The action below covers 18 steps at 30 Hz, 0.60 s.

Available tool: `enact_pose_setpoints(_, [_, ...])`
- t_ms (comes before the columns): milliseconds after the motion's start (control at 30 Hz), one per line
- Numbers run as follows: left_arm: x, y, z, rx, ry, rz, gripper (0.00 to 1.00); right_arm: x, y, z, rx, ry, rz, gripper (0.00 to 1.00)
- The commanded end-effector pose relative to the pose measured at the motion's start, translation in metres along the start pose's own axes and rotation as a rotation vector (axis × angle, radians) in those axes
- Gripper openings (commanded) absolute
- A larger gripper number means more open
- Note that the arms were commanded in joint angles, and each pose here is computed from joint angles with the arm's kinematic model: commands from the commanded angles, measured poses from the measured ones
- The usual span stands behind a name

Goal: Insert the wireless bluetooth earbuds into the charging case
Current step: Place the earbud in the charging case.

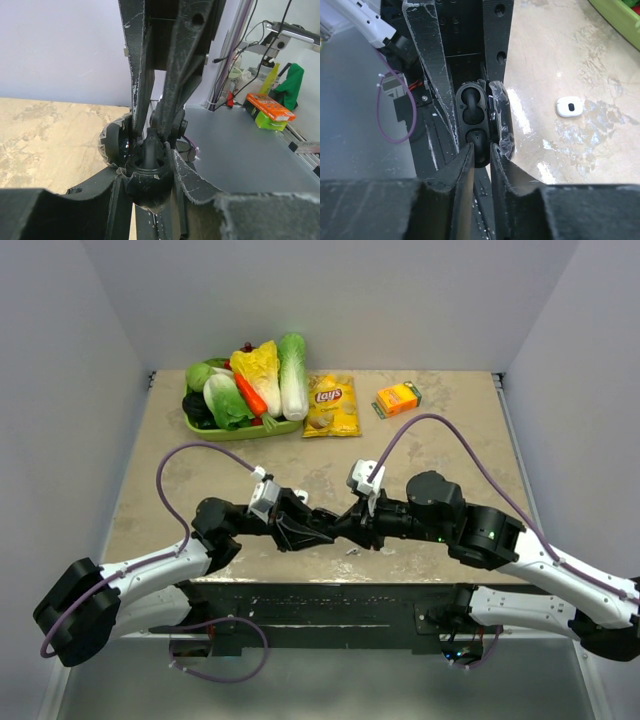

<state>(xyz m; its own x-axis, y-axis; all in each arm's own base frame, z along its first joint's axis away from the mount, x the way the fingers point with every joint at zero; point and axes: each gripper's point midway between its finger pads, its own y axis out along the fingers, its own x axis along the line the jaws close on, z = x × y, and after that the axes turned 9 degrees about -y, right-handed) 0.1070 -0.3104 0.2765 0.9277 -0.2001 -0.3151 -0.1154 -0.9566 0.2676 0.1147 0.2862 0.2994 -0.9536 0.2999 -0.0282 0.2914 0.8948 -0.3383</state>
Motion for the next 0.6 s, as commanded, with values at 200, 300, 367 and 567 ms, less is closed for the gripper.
enact_pose_setpoints(200, [-0.002,0.001,-0.010,-0.049,0.068,-0.010,0.00,-0.016,-0.015,-0.025,-0.088,0.018,0.104,0.41])
enact_pose_setpoints(300, [0.005,0.000,-0.007,-0.049,0.058,-0.041,0.00,-0.015,-0.028,-0.042,-0.147,0.021,0.104,0.44])
enact_pose_setpoints(367, [0.010,-0.001,-0.004,-0.052,0.051,-0.068,0.00,-0.022,-0.041,-0.055,-0.200,0.031,0.154,0.44])
enact_pose_setpoints(567, [0.013,-0.003,0.001,-0.060,0.052,-0.094,0.00,-0.060,-0.050,-0.065,-0.261,0.121,0.380,0.28])
